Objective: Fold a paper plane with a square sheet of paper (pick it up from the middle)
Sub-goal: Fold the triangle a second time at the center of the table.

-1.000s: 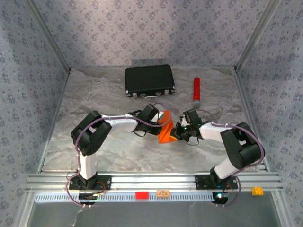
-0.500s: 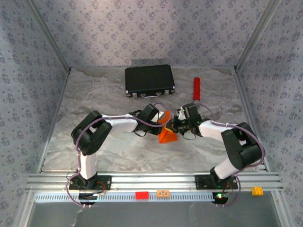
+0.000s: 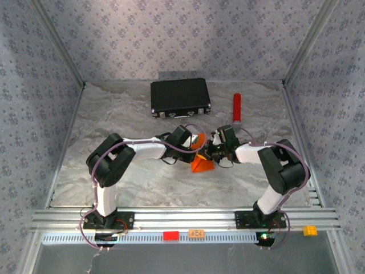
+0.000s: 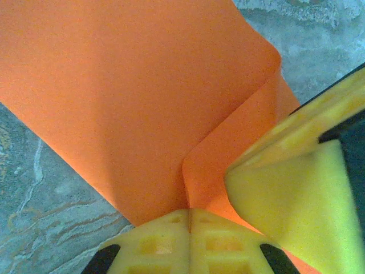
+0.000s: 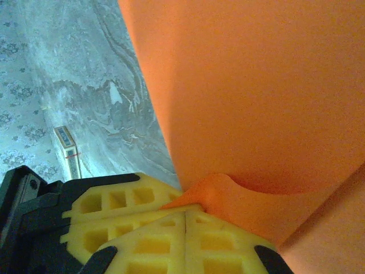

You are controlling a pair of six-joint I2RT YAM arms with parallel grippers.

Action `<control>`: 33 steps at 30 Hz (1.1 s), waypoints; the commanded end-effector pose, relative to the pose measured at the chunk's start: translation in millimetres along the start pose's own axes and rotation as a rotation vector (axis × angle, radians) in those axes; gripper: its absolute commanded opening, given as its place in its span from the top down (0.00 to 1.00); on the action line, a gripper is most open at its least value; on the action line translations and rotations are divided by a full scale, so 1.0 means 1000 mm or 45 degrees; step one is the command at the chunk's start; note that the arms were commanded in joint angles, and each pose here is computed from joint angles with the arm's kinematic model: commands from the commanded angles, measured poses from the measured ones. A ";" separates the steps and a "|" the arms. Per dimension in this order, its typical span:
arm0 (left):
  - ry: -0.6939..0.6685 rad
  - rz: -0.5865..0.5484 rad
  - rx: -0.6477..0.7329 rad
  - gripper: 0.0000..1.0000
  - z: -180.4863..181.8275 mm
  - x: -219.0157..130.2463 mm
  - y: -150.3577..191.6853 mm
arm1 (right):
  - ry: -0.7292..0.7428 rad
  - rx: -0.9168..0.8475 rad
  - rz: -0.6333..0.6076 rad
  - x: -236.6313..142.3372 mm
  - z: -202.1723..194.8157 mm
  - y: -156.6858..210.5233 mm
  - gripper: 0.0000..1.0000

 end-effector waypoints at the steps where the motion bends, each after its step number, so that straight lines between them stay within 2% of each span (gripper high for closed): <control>1: -0.020 0.116 -0.012 1.00 0.006 0.013 0.018 | 0.040 0.039 0.013 0.000 -0.016 0.001 0.96; 9: -0.016 0.131 -0.014 1.00 0.007 0.016 0.020 | 0.101 0.088 0.005 0.002 -0.039 0.003 0.96; 20: -0.024 0.134 -0.010 1.00 0.006 0.013 0.019 | 0.057 0.002 -0.049 -0.015 -0.007 -0.010 0.95; 30: -0.029 0.136 -0.010 1.00 0.007 0.012 0.020 | 0.187 0.129 -0.082 -0.007 -0.048 -0.019 0.96; 33: -0.032 0.140 -0.009 1.00 0.007 0.012 0.021 | 0.163 0.154 -0.088 -0.009 -0.050 -0.022 0.96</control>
Point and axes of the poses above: each hand's point on the last joint's axis, 136 mm out from that joint toward the fingers, its own x axis out along the fingers, its own z axis along the line the jaws close on, y = z × x, the point moved 8 cm from there along -x, back along the fingers, and after that the axes turned 11 degrees about x, right-handed, at the moved point
